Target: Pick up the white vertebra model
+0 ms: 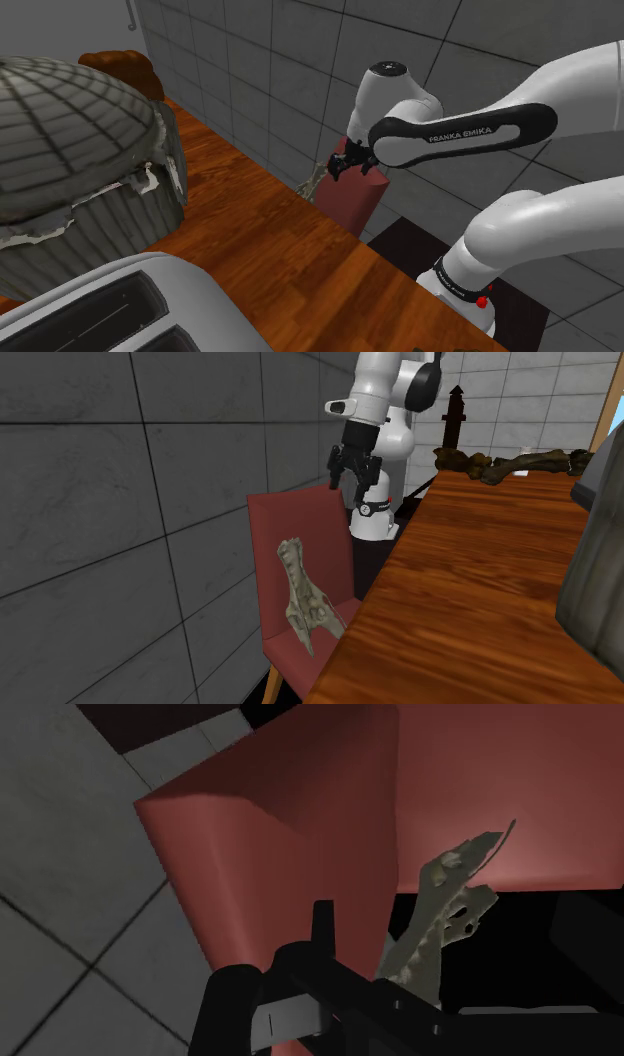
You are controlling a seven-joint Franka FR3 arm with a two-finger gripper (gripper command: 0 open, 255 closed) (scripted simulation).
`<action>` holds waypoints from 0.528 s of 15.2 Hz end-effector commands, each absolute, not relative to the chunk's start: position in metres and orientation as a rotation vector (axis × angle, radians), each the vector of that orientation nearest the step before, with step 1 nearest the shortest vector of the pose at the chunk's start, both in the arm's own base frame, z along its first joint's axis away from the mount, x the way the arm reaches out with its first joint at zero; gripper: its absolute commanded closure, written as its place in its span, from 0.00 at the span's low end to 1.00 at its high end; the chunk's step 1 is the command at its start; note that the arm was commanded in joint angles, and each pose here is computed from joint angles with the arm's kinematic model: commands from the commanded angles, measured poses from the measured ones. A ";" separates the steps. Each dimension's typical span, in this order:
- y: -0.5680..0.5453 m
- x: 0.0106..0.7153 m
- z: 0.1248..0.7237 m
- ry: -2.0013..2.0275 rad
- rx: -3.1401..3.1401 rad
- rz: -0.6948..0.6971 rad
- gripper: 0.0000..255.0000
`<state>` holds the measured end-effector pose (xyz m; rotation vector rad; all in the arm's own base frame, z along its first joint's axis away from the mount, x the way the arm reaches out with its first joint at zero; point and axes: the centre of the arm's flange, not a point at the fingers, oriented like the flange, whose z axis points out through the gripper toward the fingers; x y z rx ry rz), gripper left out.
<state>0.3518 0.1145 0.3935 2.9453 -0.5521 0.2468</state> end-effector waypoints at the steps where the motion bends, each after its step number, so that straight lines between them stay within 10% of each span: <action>1: 0.116 0.377 0.340 -0.669 2.977 0.299 0.00; 8: 0.136 0.425 0.264 -0.921 2.820 0.452 0.00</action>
